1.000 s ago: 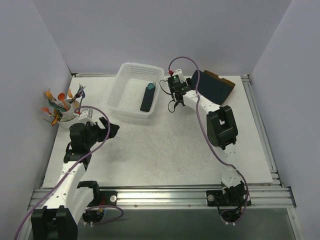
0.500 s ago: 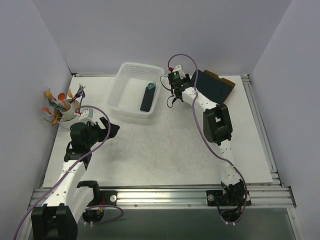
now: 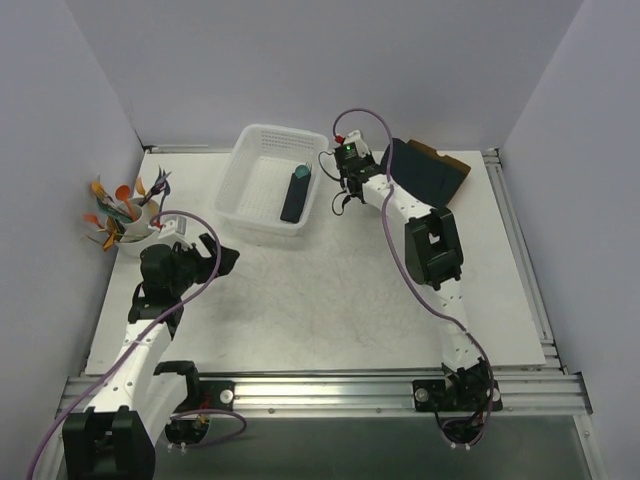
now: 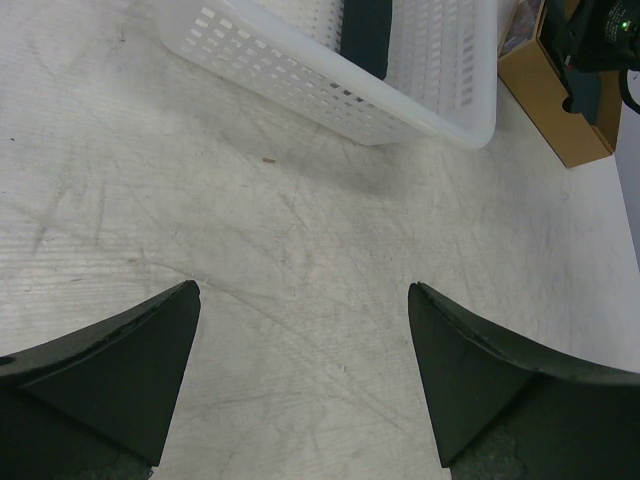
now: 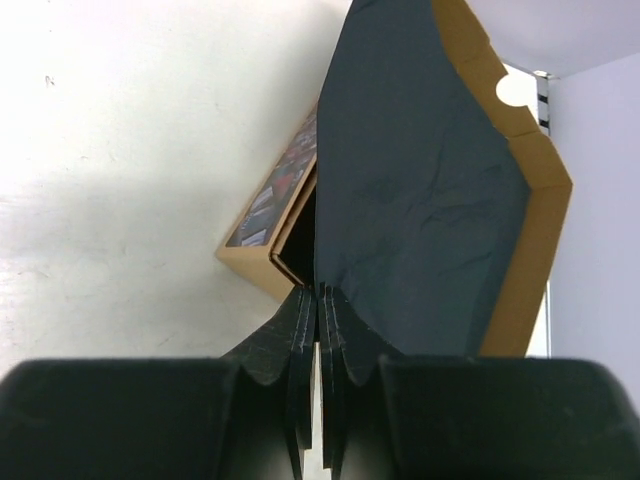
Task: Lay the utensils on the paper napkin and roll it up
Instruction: Move the napkin to the center of the board.
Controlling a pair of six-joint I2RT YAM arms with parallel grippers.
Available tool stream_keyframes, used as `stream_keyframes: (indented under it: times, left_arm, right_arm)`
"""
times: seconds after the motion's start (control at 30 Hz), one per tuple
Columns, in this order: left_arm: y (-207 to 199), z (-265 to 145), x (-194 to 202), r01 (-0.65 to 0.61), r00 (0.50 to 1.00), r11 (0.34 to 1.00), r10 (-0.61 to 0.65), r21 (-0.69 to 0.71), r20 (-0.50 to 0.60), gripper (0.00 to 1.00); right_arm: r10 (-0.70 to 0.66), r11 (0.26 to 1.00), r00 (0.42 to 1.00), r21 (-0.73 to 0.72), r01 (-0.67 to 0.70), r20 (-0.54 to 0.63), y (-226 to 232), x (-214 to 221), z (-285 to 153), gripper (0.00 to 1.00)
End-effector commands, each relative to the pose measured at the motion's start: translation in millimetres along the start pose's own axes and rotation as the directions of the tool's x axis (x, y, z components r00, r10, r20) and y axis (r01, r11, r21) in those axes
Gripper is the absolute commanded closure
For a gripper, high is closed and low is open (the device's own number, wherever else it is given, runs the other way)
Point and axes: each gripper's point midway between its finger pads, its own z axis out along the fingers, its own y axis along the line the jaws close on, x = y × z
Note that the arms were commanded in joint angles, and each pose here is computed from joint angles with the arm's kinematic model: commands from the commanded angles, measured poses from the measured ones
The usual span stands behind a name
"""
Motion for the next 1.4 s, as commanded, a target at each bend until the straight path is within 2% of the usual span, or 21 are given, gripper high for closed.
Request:
stream_keyframes:
  times: [0.0, 0.27, 0.37, 0.5, 0.6, 0.7, 0.83, 1.0, 1.07, 1.1, 1.13, 1.17, 1.3, 1.37]
  left_arm:
    - [-12.0, -0.1, -18.4, -0.037, 0.998, 0.999, 0.035, 0.037, 0.058, 0.06]
    - [-14.5, -7.1, -21.8, -0.042, 0.996, 0.998, 0.039, 0.035, 0.081, 0.06]
    - [-17.3, -9.5, -22.7, -0.044, 0.996, 0.998, 0.04, 0.044, 0.084, 0.06]
    - [-21.4, -13.5, -25.7, -0.048, 0.994, 0.997, 0.042, 0.056, 0.1, 0.06]
    - [-22.3, -17.6, -27.8, -0.036, 0.993, 0.998, 0.03, 0.054, 0.117, 0.06]
    - [-11.8, -19.2, -33.2, -0.023, 0.99, 1.0, 0.025, -0.015, 0.14, 0.06]
    - [-12.7, -17.3, -23.0, -0.01, 0.995, 1.0, 0.01, 0.001, 0.096, 0.06]
    - [-16.1, -13.3, -26.6, 0.0, 0.996, 1.0, -0.001, 0.014, 0.092, 0.06]
    - [-14.4, -12.5, -24.9, 0.007, 0.996, 1.0, -0.008, 0.011, 0.085, 0.06]
    - [-17.7, -12.4, -23.6, 0.003, 0.997, 1.0, -0.006, 0.03, 0.08, 0.06]
    - [-20.1, -12.9, -23.8, -0.001, 0.997, 0.999, -0.002, 0.044, 0.083, 0.06]
    - [-22.1, -13.0, -24.1, -0.007, 0.996, 0.998, 0.002, 0.056, 0.085, 0.06]
    - [-28.7, -13.6, -24.8, -0.02, 0.995, 0.995, 0.011, 0.096, 0.098, 0.06]
    - [-41.1, -13.4, -19.7, -0.049, 0.995, 0.991, 0.038, 0.124, 0.088, 0.06]
  right_arm:
    - [-0.013, 0.998, 0.998, 0.066, 0.009, 0.062, -24.9, -28.3, -38.9, 1.0]
    - [-0.075, 0.996, 0.991, 0.063, 0.068, 0.113, -33.7, -35.1, -112.5, 1.0]
    - [-0.083, 0.996, 0.99, 0.028, 0.08, 0.116, -33.5, -22.1, -136.6, 1.0]
    - [-0.138, 0.988, 0.987, -0.051, 0.143, 0.084, -17.7, 22.1, -163.9, 1.0]
    - [-0.114, 0.984, 0.988, -0.128, 0.127, 0.1, 1.0, 37.6, -195.5, 1.0]
    - [-0.141, 0.97, 0.985, -0.183, 0.157, 0.101, 29.7, 71.0, -227.4, 1.0]
    - [-0.155, 0.954, 0.984, -0.246, 0.173, 0.089, 54.7, 112.8, -257.6, 1.0]
    - [-0.147, 0.892, 0.985, -0.417, 0.172, 0.091, 106.7, 166.1, -309.7, 1.0]
    - [-0.149, 0.874, 0.985, -0.454, 0.174, 0.091, 121.5, 178.4, -322.8, 0.96]
    - [-0.132, 0.856, 0.986, -0.49, 0.163, 0.097, 133.9, 185.2, -335.6, 0.9]
    - [-0.127, 0.834, 0.988, -0.529, 0.156, 0.09, 142.5, 190.2, -343.0, 0.82]
    - [-0.116, 0.818, 0.989, -0.557, 0.145, 0.088, 148.5, 193.3, -349.2, 0.68]
    - [0.034, 0.723, 0.996, -0.69, 0.031, 0.08, 160.0, 176.1, -375.3, 0.52]
    - [0.101, 0.682, 0.992, -0.731, -0.017, 0.071, 151.5, 162.3, -381.7, 0.44]
